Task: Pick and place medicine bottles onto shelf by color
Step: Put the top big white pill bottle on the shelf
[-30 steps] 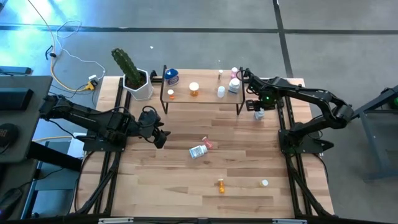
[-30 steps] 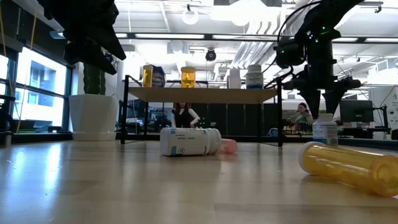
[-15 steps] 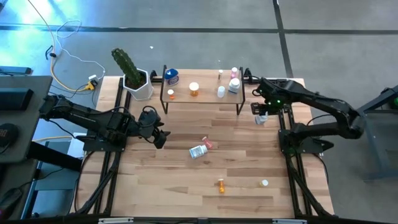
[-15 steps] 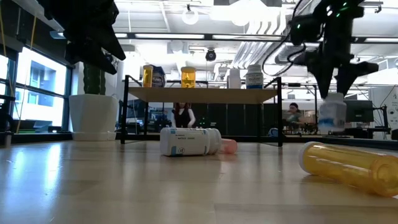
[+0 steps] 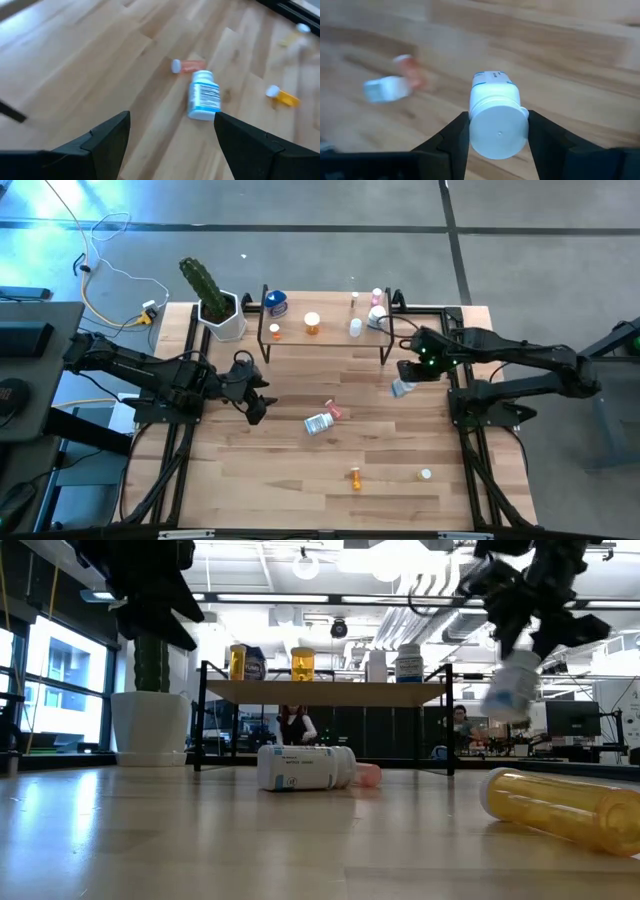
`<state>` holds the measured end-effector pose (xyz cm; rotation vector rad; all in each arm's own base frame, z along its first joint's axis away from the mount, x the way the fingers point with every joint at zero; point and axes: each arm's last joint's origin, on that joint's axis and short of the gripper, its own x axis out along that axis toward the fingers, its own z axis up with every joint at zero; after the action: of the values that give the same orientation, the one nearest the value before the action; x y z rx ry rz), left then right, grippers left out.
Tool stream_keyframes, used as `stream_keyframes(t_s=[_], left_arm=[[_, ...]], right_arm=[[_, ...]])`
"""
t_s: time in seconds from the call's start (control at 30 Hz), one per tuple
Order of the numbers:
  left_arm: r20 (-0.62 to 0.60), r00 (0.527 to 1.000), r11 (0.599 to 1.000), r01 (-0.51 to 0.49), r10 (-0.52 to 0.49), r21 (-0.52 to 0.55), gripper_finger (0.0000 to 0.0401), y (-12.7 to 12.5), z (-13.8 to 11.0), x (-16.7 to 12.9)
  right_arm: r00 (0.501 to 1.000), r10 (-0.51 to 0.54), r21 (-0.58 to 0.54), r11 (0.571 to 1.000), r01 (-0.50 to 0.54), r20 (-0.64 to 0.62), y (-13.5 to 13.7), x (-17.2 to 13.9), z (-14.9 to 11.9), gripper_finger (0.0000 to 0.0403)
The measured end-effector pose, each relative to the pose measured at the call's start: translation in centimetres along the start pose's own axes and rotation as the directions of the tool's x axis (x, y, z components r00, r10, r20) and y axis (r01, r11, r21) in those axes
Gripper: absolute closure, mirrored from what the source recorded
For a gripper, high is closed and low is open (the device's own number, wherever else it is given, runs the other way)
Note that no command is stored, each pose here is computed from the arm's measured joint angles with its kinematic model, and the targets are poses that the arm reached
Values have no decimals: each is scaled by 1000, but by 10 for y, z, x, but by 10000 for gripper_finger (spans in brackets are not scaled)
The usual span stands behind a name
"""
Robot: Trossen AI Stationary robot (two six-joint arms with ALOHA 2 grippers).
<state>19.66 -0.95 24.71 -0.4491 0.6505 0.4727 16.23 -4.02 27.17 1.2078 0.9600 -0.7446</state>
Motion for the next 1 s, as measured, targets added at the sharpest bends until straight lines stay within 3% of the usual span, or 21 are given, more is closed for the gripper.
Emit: stream_keyframes(t_s=[0.2, 0.5, 0.8, 1.0], left_arm=[[-15, 996, 996, 90, -90, -8, 121, -4, 2, 0], [5, 962, 960, 273, -273, -60, 121, -8, 15, 1], [56, 892, 879, 452, -449, -155, 121, -1, 36, 2], [136, 832, 805, 555, -538, -207, 121, 6, 52, 1]], right_arm=[[975, 217, -101, 972, -212, 44, 34, 5, -10, 249], [873, 483, -277, 849, -450, 66, 80, 18, -19, 249], [735, 677, -441, 673, -594, 42, 112, 25, -17, 249], [688, 725, -493, 609, -621, 29, 117, 22, -16, 249]])
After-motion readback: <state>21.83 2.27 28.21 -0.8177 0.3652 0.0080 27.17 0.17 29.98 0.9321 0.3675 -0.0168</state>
